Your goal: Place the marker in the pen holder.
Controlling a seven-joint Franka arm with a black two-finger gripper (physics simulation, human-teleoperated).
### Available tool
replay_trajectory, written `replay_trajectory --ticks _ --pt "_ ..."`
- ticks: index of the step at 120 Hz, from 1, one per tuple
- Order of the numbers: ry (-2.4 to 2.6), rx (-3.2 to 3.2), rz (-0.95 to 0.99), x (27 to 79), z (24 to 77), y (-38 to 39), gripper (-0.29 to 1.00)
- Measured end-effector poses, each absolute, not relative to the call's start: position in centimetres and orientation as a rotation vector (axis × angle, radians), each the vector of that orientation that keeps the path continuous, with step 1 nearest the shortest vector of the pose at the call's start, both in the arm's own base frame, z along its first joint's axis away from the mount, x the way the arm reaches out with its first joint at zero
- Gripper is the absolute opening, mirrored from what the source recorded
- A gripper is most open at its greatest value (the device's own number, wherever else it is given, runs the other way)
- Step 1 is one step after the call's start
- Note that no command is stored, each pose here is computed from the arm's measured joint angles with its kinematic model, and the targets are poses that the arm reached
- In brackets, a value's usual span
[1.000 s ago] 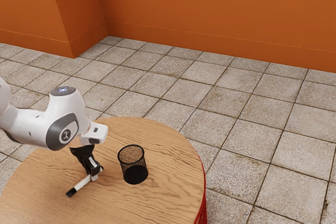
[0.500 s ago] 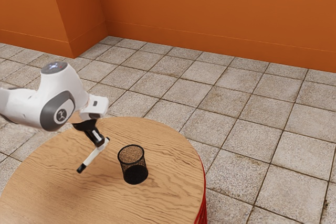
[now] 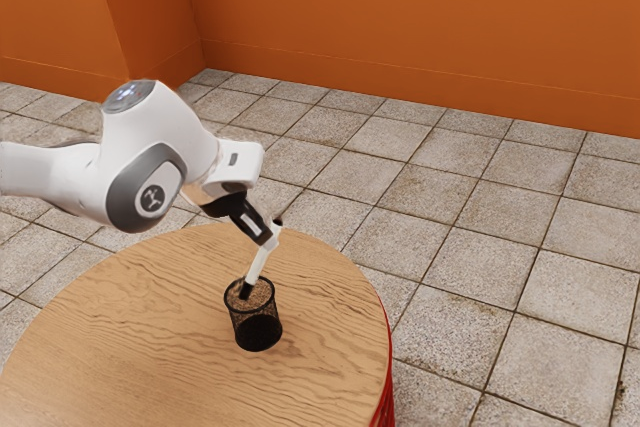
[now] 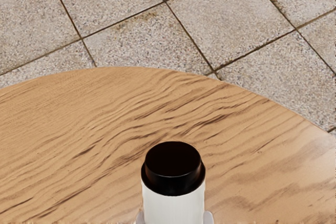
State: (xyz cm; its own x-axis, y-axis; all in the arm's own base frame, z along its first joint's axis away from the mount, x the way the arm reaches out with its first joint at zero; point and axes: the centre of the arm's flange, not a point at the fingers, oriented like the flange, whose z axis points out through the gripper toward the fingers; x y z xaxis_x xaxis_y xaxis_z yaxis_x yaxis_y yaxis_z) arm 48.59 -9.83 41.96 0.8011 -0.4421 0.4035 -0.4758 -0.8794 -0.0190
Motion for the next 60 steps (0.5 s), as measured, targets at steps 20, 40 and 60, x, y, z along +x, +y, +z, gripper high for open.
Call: replay_trajectory --ticks 20,40,60 --pt "-0.687 2.909 0.606 48.8 40.3 -9.5 -0.08" --pt "-0.661 2.916 0.602 49.0 39.4 -9.2 0.01" --pt "-0.668 2.908 0.609 49.0 39.3 -9.2 0.35"
